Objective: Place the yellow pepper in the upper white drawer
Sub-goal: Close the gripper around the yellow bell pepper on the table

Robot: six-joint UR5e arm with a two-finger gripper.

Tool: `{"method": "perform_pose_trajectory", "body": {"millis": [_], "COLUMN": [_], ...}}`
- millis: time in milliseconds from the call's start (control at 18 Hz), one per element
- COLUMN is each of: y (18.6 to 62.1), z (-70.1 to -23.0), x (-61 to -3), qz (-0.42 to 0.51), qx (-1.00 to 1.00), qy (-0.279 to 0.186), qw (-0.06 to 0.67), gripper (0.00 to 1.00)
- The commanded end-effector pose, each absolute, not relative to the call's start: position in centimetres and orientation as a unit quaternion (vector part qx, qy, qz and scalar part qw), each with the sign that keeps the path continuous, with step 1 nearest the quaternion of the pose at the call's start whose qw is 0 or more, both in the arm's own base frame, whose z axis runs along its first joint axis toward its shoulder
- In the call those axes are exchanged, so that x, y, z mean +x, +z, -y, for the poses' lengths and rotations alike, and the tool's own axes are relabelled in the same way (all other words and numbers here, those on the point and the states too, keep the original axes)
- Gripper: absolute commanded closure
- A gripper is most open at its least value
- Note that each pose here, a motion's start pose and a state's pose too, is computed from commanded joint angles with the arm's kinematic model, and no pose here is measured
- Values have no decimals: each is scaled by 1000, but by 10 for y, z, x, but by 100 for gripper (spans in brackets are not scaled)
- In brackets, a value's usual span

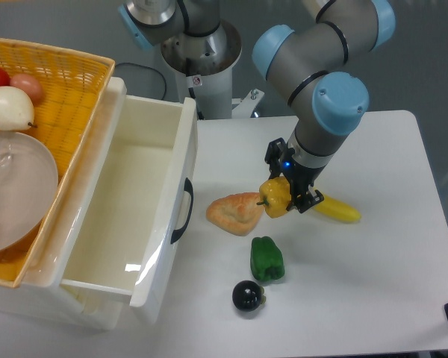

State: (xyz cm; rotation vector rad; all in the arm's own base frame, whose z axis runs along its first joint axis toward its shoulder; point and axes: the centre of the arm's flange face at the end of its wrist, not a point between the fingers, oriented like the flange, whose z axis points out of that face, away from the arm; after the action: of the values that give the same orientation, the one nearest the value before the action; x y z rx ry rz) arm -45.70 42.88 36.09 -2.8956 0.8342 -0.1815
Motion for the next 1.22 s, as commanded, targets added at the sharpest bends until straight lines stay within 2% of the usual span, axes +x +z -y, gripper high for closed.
{"method": "perform_pose_trajectory", "body": {"millis": [889,1111,1222], "y": [386,389,404], "z": [-434,-427,-420], "x": [-444,-431,-425], "qz": [-182,-49,-32], "qx": [-980,-994,-995], "qy": [-55,-87,-87], "qw": [62,37,35], "gripper": [93,93,93]}}
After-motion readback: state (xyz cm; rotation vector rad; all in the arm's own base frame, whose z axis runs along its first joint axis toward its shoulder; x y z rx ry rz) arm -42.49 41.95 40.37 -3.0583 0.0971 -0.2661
